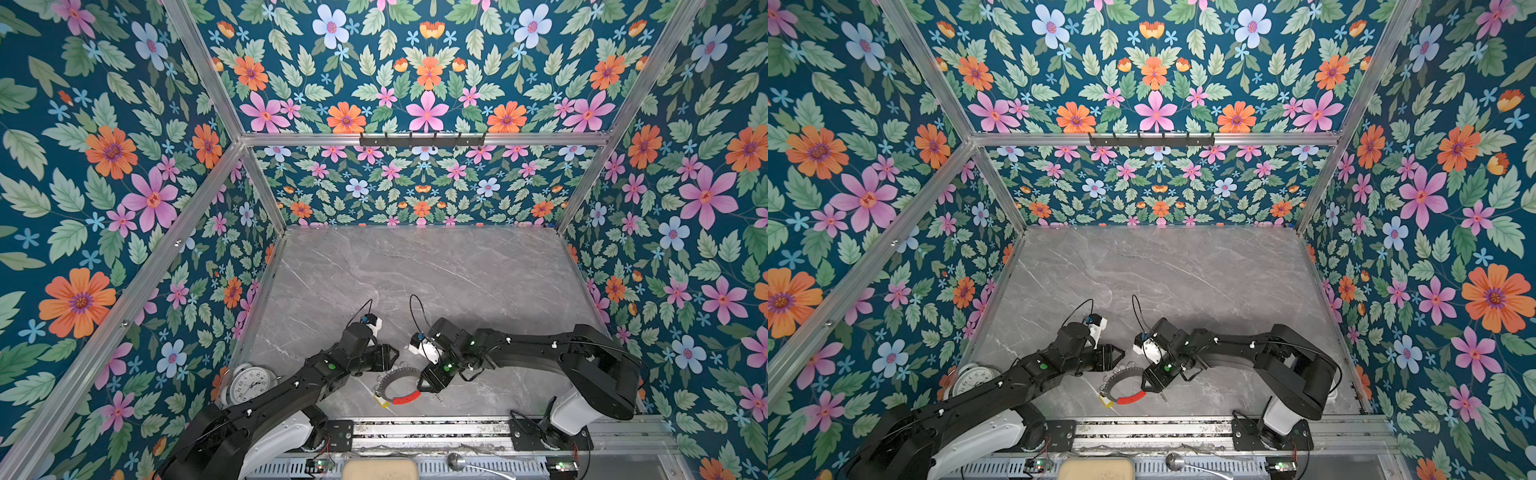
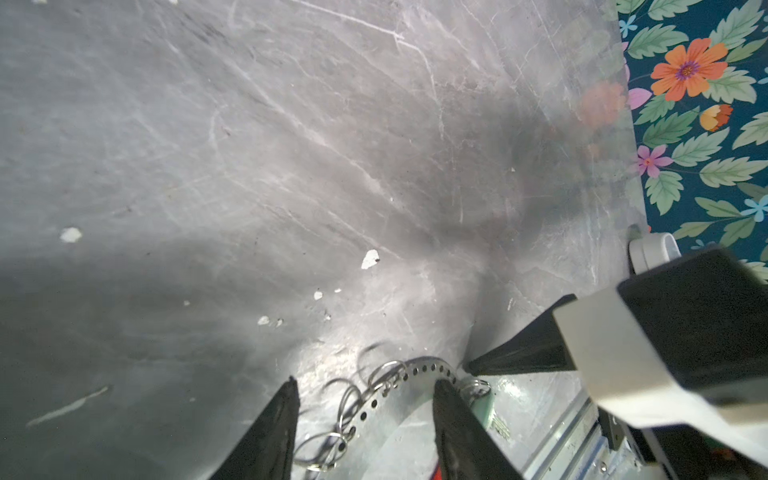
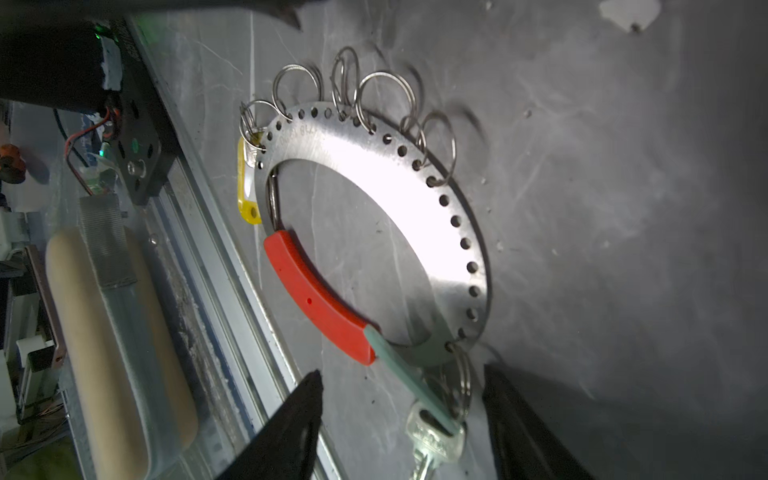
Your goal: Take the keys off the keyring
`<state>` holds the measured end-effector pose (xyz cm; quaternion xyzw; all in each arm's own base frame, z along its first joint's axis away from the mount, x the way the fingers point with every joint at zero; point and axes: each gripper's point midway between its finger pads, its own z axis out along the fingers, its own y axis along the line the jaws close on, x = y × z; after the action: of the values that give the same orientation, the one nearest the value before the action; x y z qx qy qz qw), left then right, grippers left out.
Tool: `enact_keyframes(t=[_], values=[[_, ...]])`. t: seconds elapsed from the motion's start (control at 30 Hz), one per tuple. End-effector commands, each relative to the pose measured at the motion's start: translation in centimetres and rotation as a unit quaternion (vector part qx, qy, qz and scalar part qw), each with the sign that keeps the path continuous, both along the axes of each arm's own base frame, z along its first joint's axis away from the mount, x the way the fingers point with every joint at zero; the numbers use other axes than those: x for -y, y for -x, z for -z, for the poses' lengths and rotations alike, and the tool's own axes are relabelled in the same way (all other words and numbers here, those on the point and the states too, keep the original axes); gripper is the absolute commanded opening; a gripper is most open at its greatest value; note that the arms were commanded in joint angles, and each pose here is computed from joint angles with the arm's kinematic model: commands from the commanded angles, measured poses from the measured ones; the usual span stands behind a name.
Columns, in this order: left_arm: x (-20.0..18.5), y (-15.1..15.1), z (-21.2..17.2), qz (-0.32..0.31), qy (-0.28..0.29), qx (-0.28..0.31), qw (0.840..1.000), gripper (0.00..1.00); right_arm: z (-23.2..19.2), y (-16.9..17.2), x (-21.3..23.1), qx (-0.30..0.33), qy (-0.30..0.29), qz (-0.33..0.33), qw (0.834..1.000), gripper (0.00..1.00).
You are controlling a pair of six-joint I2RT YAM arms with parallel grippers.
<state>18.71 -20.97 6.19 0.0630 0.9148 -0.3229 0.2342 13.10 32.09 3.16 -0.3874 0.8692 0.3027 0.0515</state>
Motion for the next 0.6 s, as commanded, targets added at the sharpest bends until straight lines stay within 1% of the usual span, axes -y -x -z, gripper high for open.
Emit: enact_keyframes(t=[0.0,0.33,0.43,0.53,0.57], values=[[0.2,-0.1,-0.4,0.005,0.001,0.007,1.000,0.54,0.3,-0.1,0.1,0.013,0.003,-0.011,1.000,0.57],[1.0,0.1,-0.6,0.020,0.013,0.002,1.000,0.53,0.3,0.1,-0.6,0.007,-0.017,-0.022,1.000,0.28],[1.2,0.1,-0.9,0.025,0.017,0.004,1.000,0.53,0.0,0.1,-0.7,0.010,-0.024,-0.021,0.999,0.22],[1.5,0.1,-1.1,0.032,0.020,0.006,0.999,0.53,-0.5,0.2,-0.8,0.010,-0.035,-0.023,0.999,0.14],[1.5,0.1,-1.2,0.034,0.021,0.007,0.999,0.53,-0.6,0.3,-0.8,0.010,-0.037,-0.023,0.999,0.12]])
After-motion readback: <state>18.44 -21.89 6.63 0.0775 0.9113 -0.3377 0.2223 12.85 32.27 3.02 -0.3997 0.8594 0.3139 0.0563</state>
